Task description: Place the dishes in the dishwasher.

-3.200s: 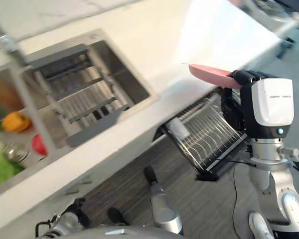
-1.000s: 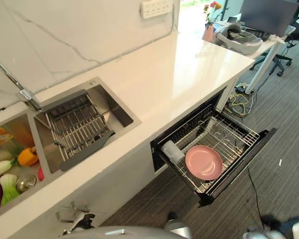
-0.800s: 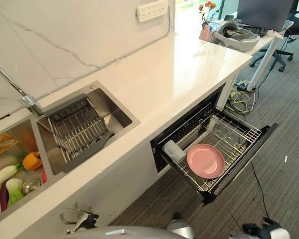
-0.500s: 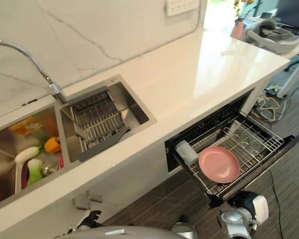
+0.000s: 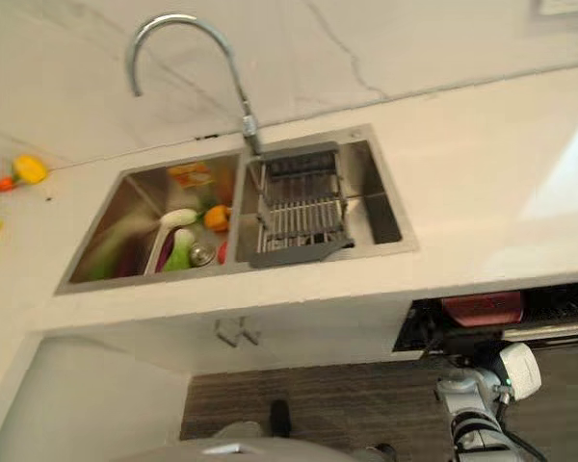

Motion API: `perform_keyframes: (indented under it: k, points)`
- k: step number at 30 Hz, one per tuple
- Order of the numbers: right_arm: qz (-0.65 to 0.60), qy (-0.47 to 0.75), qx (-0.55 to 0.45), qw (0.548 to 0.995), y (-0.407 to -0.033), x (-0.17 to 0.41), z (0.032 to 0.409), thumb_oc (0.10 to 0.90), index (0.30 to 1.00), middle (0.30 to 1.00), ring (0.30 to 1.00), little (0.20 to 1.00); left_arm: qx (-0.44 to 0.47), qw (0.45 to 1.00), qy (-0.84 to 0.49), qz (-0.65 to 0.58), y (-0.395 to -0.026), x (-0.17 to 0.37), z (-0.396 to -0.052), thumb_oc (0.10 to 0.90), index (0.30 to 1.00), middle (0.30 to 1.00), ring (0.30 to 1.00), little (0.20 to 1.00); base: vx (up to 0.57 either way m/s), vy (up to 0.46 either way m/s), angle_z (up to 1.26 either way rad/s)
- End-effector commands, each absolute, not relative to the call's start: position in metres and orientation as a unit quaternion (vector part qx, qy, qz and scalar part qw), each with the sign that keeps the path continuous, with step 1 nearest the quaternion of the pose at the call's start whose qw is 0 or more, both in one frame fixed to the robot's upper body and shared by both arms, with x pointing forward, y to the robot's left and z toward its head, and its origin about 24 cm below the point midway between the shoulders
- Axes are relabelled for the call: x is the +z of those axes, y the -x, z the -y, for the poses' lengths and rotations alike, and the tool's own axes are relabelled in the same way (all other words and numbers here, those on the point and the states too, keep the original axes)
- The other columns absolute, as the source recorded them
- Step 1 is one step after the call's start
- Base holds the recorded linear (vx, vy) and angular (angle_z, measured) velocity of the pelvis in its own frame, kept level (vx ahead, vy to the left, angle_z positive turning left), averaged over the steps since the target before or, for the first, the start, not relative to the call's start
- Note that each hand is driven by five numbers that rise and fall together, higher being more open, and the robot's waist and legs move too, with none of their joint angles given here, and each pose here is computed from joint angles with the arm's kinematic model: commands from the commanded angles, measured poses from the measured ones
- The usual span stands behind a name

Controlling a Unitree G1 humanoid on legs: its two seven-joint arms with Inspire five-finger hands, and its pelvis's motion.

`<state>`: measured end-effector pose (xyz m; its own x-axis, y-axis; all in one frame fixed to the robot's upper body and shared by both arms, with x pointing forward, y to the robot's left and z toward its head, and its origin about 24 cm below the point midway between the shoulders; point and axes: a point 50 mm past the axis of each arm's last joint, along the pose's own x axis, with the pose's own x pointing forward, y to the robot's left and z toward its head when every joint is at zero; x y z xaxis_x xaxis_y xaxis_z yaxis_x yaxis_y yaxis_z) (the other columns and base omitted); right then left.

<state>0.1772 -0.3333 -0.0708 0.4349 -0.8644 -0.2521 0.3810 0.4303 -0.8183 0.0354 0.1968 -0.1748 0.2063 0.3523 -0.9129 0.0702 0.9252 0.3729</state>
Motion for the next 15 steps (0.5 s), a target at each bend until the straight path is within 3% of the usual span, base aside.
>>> perform_keyframes:
  k: [1, 2, 3, 4, 8, 15]
  points:
    - [-0.198, 0.384, -0.384, 0.816, -0.253, -0.015, 0.329, 0.400, 0.300, 0.300, 0.300, 0.300, 0.100, 0.785, -0.168, -0.588, -0.073, -0.170, -0.204, 0.800, 0.900, 0.900, 0.900, 0.900, 0.02, -0.019, 0.32]
    - [-0.206, 0.382, -0.376, 0.818, -0.251, -0.020, 0.326, 0.522, 0.484, 0.484, 0.484, 0.484, 0.102, 0.782, -0.165, -0.592, -0.070, -0.170, -0.205, 0.800, 0.900, 0.900, 0.900, 0.900, 0.01, -0.017, 0.19]
    - [-0.206, 0.382, -0.376, 0.818, -0.251, -0.020, 0.326, 0.522, 0.484, 0.484, 0.484, 0.484, 0.102, 0.782, -0.165, -0.592, -0.070, -0.170, -0.205, 0.800, 0.900, 0.900, 0.900, 0.900, 0.01, -0.008, 0.10]
    - [-0.216, 0.386, -0.363, 0.820, -0.247, -0.028, 0.321, 0.800, 0.900, 0.900, 0.900, 0.900, 0.101, 0.780, -0.163, -0.596, -0.069, -0.171, -0.206, 0.800, 0.900, 0.900, 0.900, 0.900, 0.01, -0.002, 0.05]
    - [-0.265, 0.386, -0.322, 0.823, -0.225, -0.058, 0.304, 0.800, 0.900, 0.900, 0.900, 0.900, 0.095, 0.774, -0.162, -0.605, -0.065, -0.172, -0.205, 0.800, 0.900, 0.900, 0.900, 0.900, 0.00, 0.005, -0.07]
    - [-0.478, 0.336, -0.224, 0.780, -0.121, -0.133, 0.280, 0.800, 0.900, 0.900, 0.900, 0.900, 0.093, 0.789, -0.135, -0.592, -0.082, -0.170, -0.204, 0.800, 0.900, 0.900, 0.900, 0.900, 0.00, 0.021, -0.38]
